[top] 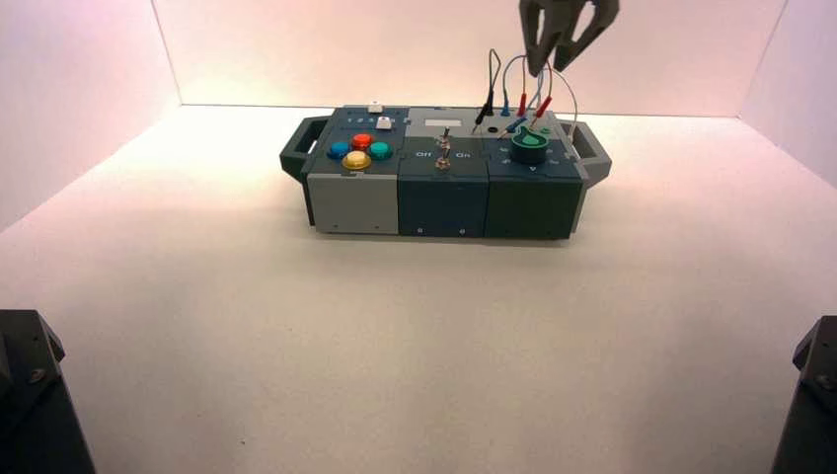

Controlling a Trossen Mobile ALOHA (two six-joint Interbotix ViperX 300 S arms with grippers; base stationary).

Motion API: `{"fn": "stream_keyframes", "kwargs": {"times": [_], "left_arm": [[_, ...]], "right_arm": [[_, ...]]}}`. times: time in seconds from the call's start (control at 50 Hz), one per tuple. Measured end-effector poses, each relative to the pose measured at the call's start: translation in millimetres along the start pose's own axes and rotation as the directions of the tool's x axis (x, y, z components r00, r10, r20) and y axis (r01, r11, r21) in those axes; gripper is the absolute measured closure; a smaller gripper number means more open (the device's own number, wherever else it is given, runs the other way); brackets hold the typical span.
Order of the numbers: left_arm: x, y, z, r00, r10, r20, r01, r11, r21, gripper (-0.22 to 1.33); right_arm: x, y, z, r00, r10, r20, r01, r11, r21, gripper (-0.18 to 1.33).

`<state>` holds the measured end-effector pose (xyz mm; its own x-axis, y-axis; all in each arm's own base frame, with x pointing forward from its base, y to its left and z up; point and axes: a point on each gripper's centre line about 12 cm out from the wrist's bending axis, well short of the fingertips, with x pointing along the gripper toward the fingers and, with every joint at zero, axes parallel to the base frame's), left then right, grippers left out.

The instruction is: Pull the blue wire.

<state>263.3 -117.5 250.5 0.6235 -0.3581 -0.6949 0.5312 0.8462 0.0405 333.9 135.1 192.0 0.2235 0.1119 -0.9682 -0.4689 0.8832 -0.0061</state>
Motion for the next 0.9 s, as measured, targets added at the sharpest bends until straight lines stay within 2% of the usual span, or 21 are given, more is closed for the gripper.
{"fn": "stream_keyframes", "kwargs": {"times": [0.22, 0.38, 0.9], "left_arm": [[4, 2.5, -3.6, 0.998, 0.028, 0.05, -0.028, 1.0, -0.002, 1.27], [1, 5.6, -6.0, 0.995, 0.05, 0.086, -0.049, 0.999, -0.01, 1.27], [9, 9.1, -11.4, 0.997, 0.056, 0.061, -0.055, 0.998, -0.02, 1.27]], "right_arm": [[-8, 1.6, -24.9, 0.997, -0.015, 0.08, 0.015, 0.9999, 0.002, 0.15], [-7, 2.1, -34.8, 0.991, -0.026, 0.131, 0.027, 0.9996, -0.001, 0.15], [-5, 0.0, -40.1, 0.986, -0.04, 0.16, 0.042, 0.9991, -0.005, 0.16]]}}
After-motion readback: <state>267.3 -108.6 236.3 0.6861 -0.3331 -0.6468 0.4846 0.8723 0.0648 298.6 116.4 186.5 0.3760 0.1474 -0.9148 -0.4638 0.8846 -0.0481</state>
